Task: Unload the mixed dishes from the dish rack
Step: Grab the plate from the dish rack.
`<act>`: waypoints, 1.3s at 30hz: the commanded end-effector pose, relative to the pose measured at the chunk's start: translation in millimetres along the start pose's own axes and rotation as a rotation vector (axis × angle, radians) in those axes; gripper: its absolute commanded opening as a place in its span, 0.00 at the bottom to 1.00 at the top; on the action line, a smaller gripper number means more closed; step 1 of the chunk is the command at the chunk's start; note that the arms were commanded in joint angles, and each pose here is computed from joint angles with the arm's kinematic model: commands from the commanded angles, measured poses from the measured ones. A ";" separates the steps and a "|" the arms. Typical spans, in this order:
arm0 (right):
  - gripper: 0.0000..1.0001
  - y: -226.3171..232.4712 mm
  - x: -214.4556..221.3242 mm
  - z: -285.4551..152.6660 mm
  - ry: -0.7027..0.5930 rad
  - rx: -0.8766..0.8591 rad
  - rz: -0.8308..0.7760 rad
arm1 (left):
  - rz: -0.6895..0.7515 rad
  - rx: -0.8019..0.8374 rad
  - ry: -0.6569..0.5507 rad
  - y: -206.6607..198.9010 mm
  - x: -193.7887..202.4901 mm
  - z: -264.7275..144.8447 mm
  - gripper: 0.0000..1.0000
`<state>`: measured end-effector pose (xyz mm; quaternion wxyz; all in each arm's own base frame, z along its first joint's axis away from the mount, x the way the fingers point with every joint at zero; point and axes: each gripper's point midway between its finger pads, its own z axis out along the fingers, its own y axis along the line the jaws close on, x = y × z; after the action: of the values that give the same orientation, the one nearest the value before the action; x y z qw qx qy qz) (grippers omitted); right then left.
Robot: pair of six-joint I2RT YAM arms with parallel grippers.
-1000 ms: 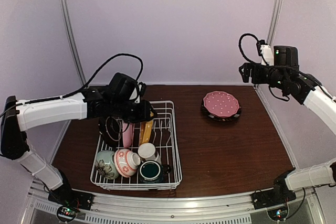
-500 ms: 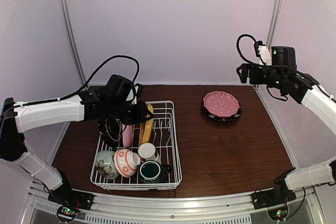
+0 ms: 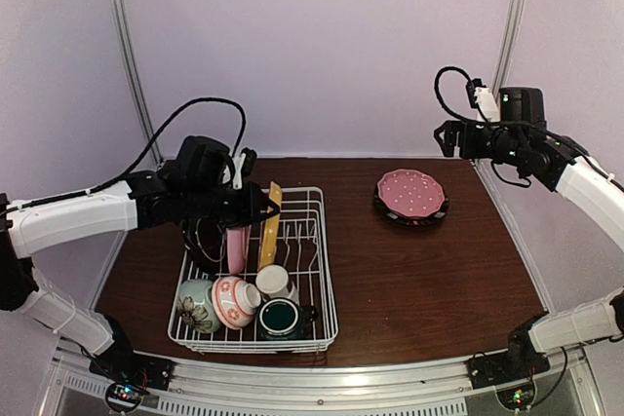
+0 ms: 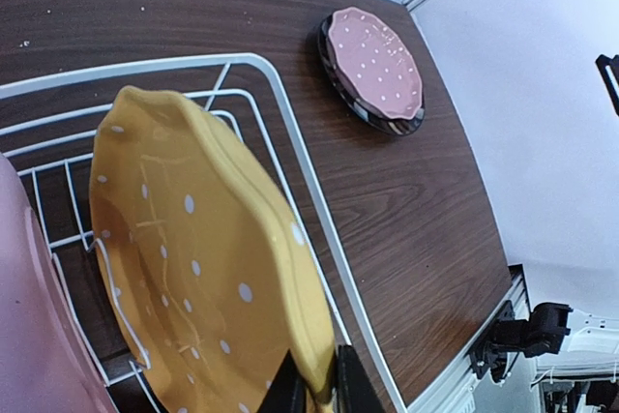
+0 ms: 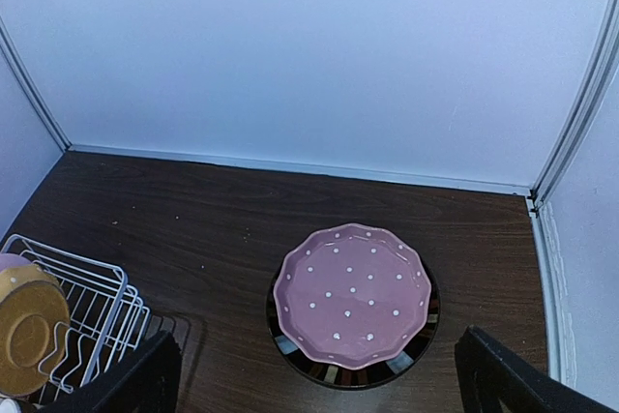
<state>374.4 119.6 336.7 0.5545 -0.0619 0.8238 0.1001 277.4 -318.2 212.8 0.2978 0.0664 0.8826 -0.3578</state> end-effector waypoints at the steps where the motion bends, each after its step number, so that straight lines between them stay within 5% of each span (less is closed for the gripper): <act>1: 1.00 1.0 4.2 0.7 0.013 -0.010 0.010 | 0.074 0.214 -0.219 -54.9 -56.5 -35.7 0.00; 22: 1.00 8.5 -2.6 -4.1 0.024 -0.049 0.026 | 0.295 0.362 -0.337 -113.1 -92.5 -84.6 0.00; 39: 1.00 42.0 14.6 -4.4 0.060 -0.252 0.147 | 0.738 0.257 -0.335 -112.2 -75.5 -86.9 0.00</act>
<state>360.4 144.5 337.5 0.5316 -0.0685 0.8221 0.1919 264.3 -331.5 295.9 0.4184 0.2965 0.7870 -0.3430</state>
